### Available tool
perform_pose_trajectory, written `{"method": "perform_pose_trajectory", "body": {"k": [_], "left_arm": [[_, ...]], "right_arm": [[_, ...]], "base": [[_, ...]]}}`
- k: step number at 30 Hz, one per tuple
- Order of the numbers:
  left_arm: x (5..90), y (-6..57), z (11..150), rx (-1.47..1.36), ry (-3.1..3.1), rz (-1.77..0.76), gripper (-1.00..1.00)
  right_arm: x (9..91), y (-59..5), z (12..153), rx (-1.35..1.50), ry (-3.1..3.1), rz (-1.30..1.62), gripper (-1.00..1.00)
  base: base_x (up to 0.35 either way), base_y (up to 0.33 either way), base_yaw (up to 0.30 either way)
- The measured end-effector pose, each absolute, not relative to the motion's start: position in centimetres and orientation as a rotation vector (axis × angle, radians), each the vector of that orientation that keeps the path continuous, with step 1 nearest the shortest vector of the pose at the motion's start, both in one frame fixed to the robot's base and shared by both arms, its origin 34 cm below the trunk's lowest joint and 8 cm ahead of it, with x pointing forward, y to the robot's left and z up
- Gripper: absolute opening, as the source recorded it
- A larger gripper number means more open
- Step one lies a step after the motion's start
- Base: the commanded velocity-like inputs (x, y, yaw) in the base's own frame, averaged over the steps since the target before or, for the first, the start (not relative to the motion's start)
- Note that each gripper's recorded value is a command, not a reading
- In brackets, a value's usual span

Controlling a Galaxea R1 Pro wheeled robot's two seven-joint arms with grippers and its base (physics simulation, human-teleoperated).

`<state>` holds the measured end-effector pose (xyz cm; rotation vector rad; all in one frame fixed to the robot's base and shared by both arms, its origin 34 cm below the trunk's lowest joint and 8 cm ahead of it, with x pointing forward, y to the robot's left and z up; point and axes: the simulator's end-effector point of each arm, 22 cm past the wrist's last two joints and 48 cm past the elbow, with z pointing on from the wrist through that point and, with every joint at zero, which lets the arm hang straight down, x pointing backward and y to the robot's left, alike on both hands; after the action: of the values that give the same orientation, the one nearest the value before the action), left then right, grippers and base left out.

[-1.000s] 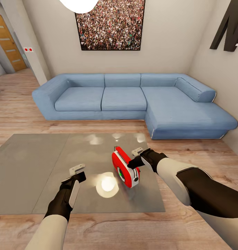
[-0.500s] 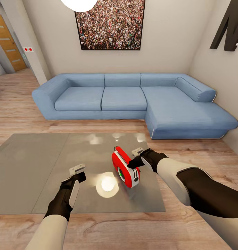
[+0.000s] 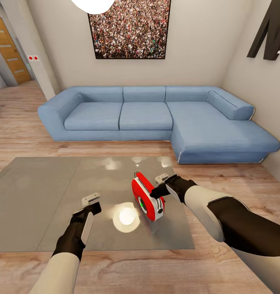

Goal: Turn on the radio receiver that's on the table in the living room.

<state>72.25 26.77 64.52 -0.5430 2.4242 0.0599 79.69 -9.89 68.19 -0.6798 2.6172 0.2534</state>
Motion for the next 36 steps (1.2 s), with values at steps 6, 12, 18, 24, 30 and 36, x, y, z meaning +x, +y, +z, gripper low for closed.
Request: {"method": "perform_pose_trajectory", "body": {"k": [6,12,18,24,30,36], "left_arm": [[72.18,26.74,64.43,-0.543,2.427,0.060,-1.00],[72.18,26.69,64.42,-0.542,2.428,0.058,-1.00],[72.16,26.70,64.40,-0.542,2.428,0.058,-1.00],[72.18,26.68,63.93,-0.541,2.428,0.057,-1.00],[72.11,26.67,63.71,-0.541,2.429,0.058,-1.00],[72.16,26.68,63.75,-0.541,2.428,0.057,-1.00]], "right_arm": [[79.69,-9.88,68.20,-0.678,2.617,0.255,-1.00],[79.69,-9.86,68.20,-0.678,2.617,0.256,-1.00],[79.69,-9.84,68.20,-0.679,2.617,0.257,-1.00],[79.67,-9.86,67.70,-0.680,2.617,0.256,-1.00],[79.66,-9.87,67.54,-0.681,2.617,0.255,-1.00],[79.51,-9.65,67.54,-0.681,2.619,0.271,-1.00]], "base": [[0.000,0.000,0.000],[0.000,0.000,0.000],[0.000,0.000,0.000],[0.000,0.000,0.000],[0.000,0.000,0.000],[0.000,0.000,0.000]]}}
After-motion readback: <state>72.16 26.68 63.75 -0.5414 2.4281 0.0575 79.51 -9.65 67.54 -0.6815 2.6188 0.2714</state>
